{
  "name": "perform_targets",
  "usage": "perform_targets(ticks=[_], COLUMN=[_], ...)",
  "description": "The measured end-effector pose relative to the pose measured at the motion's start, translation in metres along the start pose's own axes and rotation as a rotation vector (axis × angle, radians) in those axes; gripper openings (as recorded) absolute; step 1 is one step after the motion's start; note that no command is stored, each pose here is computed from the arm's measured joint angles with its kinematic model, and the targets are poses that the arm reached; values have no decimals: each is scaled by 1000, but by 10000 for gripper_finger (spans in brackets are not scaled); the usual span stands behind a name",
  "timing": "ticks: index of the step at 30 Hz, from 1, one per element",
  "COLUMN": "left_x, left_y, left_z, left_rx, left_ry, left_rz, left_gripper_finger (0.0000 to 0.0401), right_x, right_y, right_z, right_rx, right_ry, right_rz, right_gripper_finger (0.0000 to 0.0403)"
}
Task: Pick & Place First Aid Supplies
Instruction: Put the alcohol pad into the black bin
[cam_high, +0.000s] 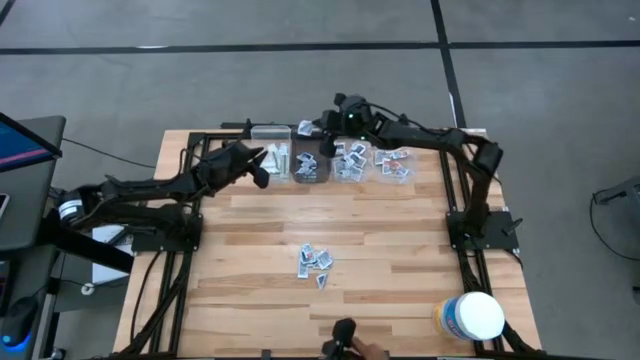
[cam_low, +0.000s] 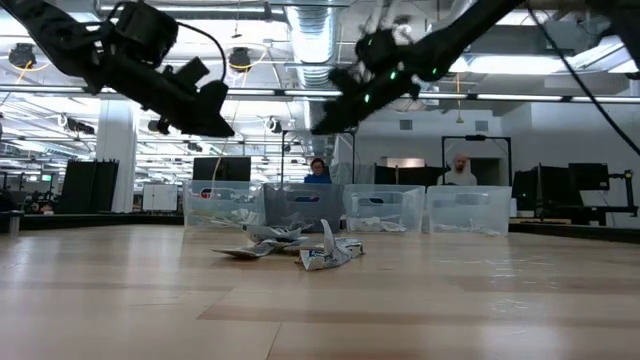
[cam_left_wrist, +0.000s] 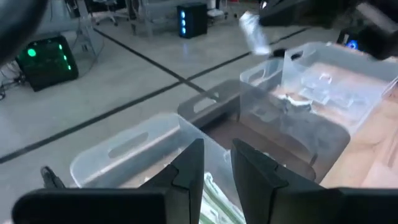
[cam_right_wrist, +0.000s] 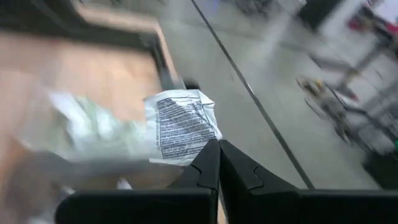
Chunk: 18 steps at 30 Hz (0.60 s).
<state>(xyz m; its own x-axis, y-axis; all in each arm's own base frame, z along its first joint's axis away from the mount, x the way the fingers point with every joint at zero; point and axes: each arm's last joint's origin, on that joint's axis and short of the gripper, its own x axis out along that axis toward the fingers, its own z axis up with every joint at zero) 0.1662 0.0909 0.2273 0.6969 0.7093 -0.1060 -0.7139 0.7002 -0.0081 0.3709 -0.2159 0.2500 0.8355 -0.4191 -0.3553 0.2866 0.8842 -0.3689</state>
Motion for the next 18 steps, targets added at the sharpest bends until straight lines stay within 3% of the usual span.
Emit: perform_targets(ticks=[6,18], left_x=[15,24], left_y=[-5,-9], left_z=[-15,-19], left_rx=[9,-24], left_ry=[66,48], left_rz=[4,-5], left_gripper_finger=[81,81], right_x=[14,14], right_y=[5,25], right_z=[-26,-21], right_rx=[-23,-93], right_ry=[164,183], right_rz=[-54,12], right_gripper_finger=[0,14])
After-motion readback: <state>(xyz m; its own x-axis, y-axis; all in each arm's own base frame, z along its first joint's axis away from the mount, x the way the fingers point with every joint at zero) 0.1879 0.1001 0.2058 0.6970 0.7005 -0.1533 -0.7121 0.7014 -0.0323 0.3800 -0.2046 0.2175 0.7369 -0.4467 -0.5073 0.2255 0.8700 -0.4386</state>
